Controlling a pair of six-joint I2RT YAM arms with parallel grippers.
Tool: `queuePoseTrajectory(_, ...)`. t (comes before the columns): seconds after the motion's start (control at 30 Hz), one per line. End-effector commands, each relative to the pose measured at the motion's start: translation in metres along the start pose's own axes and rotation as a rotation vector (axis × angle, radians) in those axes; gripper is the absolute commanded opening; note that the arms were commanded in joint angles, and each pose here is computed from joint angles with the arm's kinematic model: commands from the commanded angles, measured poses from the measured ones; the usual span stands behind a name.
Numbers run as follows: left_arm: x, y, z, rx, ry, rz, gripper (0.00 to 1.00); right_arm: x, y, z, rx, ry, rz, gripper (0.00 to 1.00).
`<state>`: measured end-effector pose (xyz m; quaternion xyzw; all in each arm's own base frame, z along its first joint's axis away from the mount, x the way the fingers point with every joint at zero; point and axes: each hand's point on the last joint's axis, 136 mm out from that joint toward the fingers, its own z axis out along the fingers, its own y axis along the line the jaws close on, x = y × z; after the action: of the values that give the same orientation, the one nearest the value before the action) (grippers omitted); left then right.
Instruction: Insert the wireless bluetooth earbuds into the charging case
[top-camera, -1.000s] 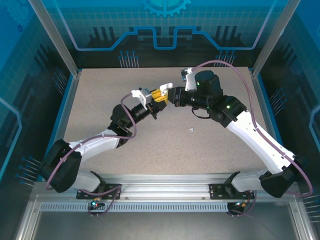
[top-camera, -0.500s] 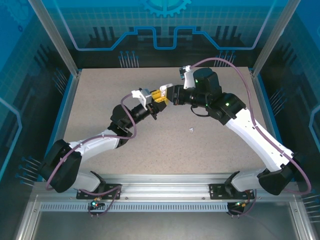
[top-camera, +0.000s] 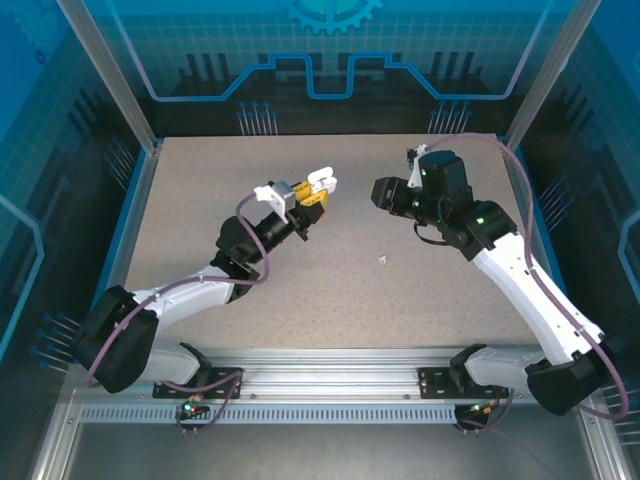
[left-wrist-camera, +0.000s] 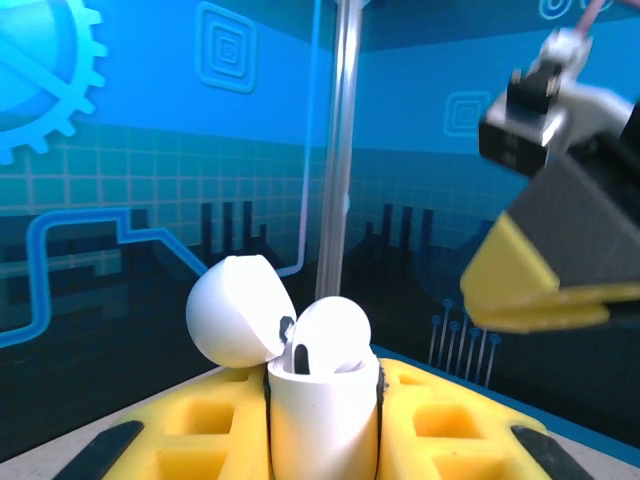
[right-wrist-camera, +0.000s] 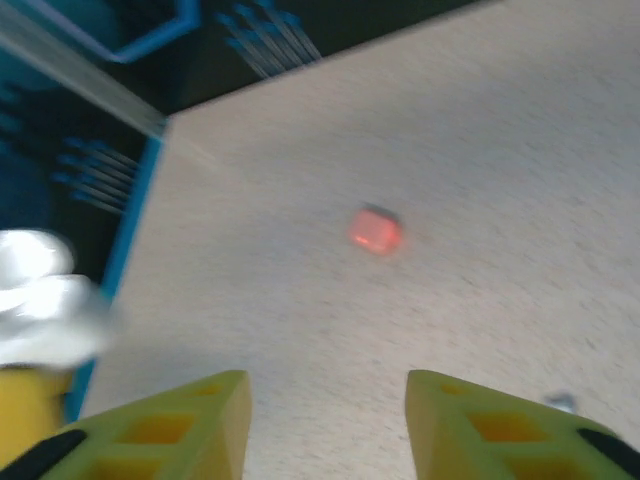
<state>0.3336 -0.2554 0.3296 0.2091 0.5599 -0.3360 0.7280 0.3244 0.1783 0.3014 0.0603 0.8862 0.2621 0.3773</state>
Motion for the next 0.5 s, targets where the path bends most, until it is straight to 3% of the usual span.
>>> queuePoseTrajectory(0.0,-0.029,0.008,-0.008,-0.050,-0.089,0.049,0.00,0.040,-0.058,0.034,0.215,0.139,0.057,0.55)
queuePoseTrajectory(0.2,-0.036,0.009,-0.016,-0.063,-0.100,0.064,0.00,0.080,-0.104,0.097,0.417,0.358,-0.058,0.60)
queuePoseTrajectory(0.47,-0.041,0.012,-0.029,-0.080,-0.106,0.063,0.00,0.129,-0.151,0.150,0.548,0.646,-0.212,0.54)
